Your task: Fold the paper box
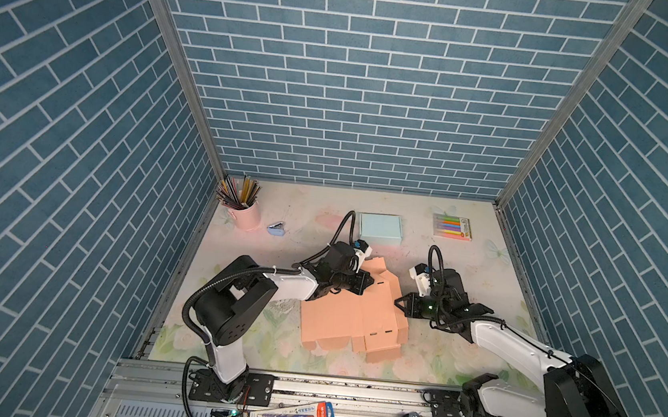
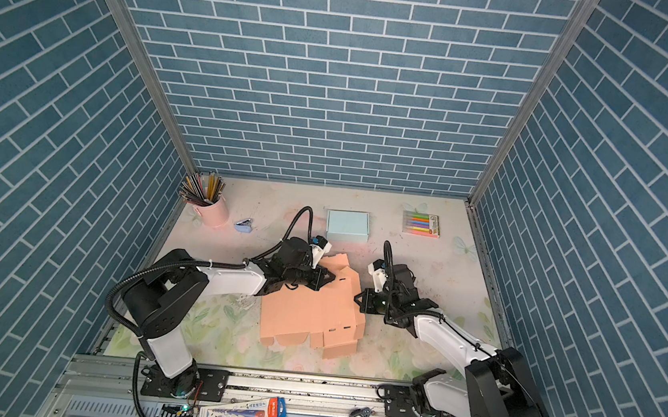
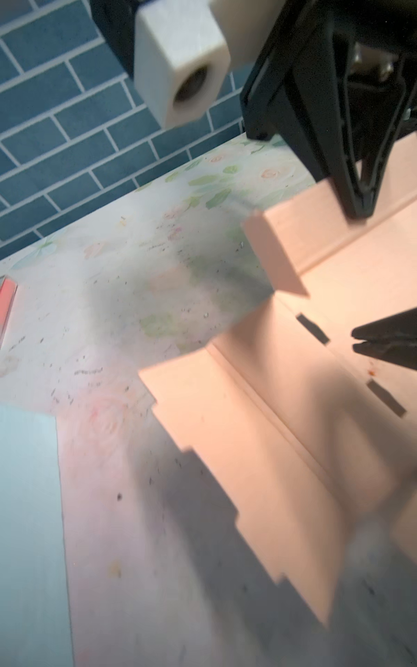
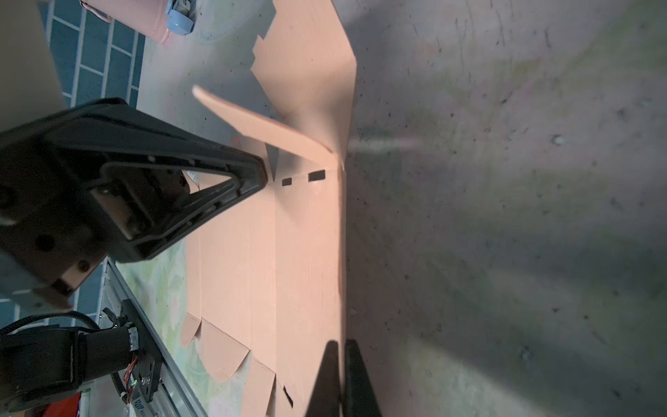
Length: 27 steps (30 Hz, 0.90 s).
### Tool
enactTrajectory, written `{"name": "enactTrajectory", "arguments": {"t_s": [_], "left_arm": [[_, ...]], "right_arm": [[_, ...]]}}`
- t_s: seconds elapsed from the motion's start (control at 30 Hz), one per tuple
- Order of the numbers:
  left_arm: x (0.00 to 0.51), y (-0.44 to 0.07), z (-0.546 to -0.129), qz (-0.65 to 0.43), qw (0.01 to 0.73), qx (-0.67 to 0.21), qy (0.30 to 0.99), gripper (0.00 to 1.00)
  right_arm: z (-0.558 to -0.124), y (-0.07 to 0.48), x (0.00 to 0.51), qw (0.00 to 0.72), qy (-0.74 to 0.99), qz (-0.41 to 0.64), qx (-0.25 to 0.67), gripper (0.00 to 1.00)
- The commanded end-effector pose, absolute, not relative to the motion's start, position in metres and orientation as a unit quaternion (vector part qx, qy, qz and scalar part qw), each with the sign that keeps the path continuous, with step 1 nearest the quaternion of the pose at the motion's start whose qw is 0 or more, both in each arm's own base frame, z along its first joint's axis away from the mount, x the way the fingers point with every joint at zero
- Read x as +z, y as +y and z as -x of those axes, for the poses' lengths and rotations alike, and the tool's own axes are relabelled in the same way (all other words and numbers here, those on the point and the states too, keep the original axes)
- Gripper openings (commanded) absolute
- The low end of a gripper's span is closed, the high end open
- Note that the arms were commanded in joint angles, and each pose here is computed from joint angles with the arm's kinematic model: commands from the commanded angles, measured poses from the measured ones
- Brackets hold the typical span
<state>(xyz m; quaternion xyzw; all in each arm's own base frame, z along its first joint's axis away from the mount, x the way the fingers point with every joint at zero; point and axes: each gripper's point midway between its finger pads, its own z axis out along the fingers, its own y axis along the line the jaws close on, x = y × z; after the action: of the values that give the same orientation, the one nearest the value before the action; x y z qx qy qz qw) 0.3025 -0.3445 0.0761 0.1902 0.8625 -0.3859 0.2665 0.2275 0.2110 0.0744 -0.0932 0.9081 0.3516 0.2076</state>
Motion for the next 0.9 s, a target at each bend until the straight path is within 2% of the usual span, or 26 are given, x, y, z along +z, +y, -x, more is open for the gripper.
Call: {"name": "enactTrajectory", "arguments": {"t_s": [0.0, 0.4, 0.87], "left_arm": [[0.084, -0.323, -0.318, -0.167, 0.293, -0.381, 0.861, 0.00], [0.066, -0.266, -0.358, -0.131, 0.318, -0.316, 0.884, 0.00], [0.044, -0.268, -0.354, -0.154, 0.293, -0.297, 0.896, 0.00]], "right_arm": [[-0.231, 0.212, 0.085, 0.225, 0.905, 0.117, 0.341, 0.02], [-0.228, 0.211, 0.082, 0.215, 0.909, 0.128, 0.333, 0.02], [-0.232, 0.214, 0.084, 0.214, 0.910, 0.132, 0.330, 0.02]]}}
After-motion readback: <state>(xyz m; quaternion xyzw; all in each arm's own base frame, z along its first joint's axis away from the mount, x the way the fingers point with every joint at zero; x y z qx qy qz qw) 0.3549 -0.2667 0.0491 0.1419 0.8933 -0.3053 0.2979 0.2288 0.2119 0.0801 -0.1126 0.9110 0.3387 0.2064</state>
